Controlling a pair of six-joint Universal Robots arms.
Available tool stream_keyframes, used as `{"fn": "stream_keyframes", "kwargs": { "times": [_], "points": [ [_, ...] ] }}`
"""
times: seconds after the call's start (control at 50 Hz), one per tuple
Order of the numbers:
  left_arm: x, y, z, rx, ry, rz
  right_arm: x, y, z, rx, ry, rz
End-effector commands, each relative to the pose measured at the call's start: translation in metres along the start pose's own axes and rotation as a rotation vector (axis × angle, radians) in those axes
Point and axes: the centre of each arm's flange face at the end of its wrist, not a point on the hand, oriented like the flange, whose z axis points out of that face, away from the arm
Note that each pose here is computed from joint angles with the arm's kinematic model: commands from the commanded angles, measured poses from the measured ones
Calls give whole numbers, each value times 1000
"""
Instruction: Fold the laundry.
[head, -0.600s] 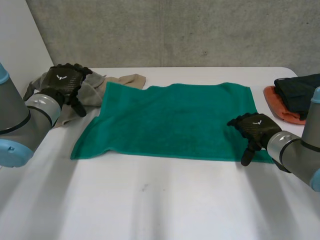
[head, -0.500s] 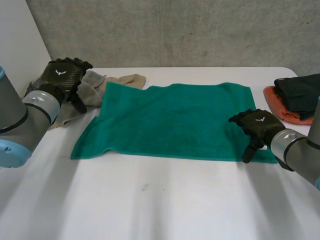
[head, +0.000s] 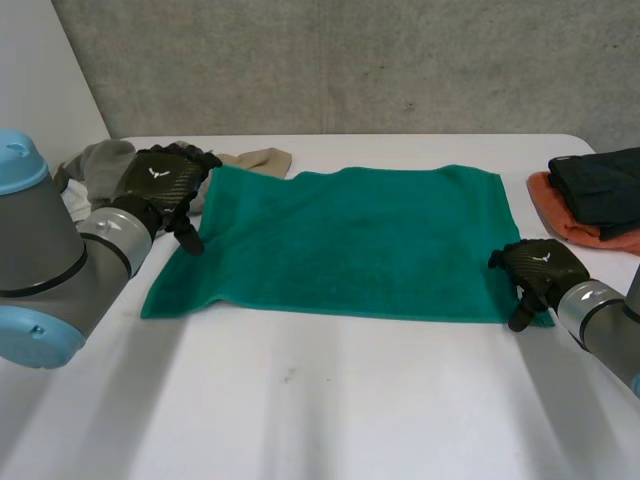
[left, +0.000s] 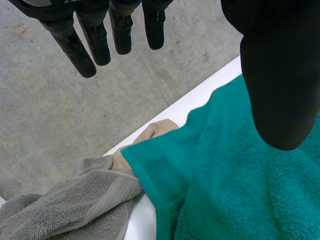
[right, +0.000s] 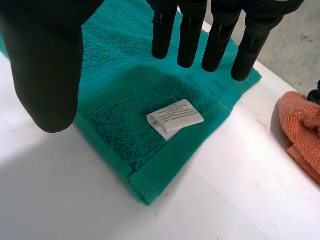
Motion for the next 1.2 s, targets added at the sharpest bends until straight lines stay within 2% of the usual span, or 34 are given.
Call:
{"fn": "stream_keyframes", "kwargs": {
  "times": [0.02,0.88,1.08,1.2],
  "points": [
    [-3,2,3,0,-10,-1,-2,-1,8,52,16,-15],
    [-1,14,2,-38,0,4,5,-10,39,106,79,-66],
    [11,33,-6,-122,47,49,6,-37,17,147,77,-72],
    [23,53,-11,-222,110,77,11,-72,-22,163,67,-26]
  ]
}}
